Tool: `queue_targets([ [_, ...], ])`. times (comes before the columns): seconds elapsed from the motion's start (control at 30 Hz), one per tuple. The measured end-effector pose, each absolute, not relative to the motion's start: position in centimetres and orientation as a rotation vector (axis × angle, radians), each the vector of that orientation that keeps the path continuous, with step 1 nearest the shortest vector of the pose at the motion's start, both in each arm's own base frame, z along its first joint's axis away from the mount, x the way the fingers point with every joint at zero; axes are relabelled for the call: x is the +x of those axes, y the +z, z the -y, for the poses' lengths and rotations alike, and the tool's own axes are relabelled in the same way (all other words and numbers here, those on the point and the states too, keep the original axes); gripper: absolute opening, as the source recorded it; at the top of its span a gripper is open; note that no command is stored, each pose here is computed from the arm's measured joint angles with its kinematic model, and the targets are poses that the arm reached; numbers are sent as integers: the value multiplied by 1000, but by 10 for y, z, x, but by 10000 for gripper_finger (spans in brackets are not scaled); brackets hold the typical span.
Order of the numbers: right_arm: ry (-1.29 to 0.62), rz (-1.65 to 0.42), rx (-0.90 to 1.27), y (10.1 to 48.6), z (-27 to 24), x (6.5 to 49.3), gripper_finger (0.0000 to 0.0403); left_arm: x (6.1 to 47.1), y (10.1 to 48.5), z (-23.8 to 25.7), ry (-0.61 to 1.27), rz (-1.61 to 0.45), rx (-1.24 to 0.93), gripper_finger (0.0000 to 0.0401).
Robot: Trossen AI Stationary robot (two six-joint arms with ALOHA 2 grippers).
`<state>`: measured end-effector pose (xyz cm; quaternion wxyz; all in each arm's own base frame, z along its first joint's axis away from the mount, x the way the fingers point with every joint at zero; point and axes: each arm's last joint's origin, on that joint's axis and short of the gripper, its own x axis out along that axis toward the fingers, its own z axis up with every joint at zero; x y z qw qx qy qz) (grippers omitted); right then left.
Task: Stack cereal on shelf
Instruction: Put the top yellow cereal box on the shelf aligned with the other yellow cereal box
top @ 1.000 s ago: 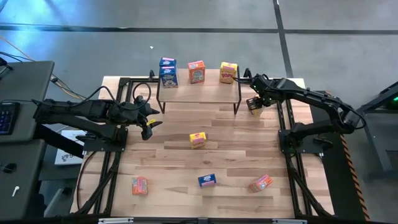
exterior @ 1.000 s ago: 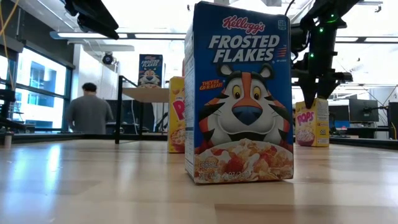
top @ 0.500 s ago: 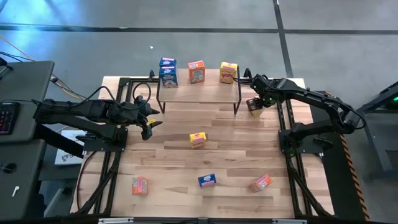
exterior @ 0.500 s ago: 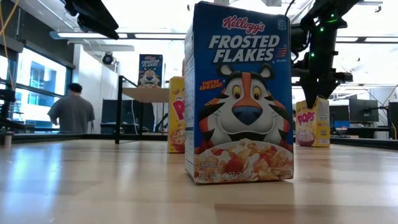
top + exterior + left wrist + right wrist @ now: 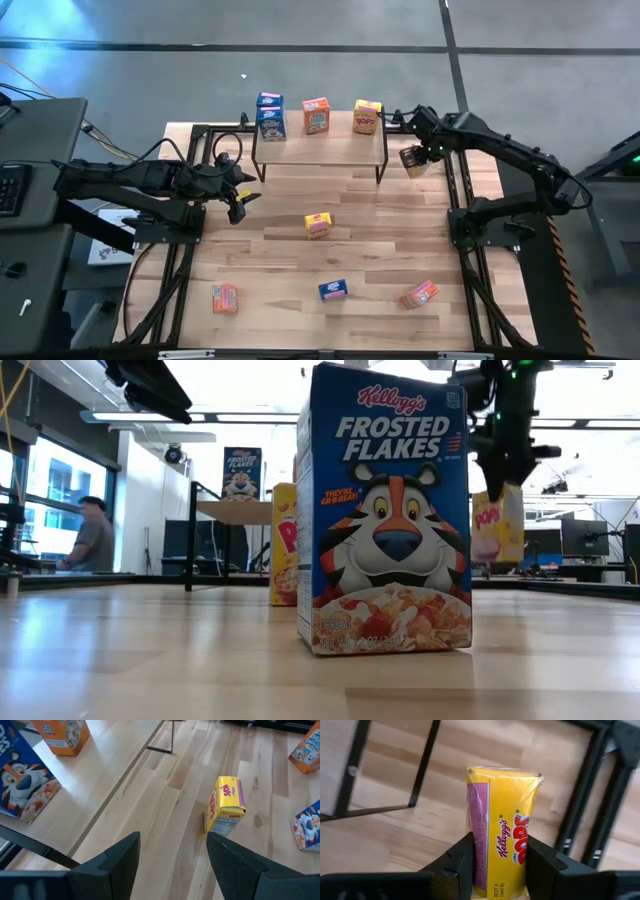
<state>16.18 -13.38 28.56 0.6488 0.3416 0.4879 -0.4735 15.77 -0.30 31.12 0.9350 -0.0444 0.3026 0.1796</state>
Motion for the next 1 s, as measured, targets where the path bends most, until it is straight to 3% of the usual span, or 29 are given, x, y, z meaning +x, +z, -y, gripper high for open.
queue_targets([
  [0.4, -1069, -986, 697, 367, 130, 155, 128, 158, 311, 3, 381, -612, -113, 220],
  [0.6, -1112, -901, 572, 407, 126, 146, 128, 158, 311, 3, 382, -612, -115, 220],
  [1.0, -1002, -673, 340, 471, 118, 136, 128, 160, 314, 3, 378, -579, -123, 220],
])
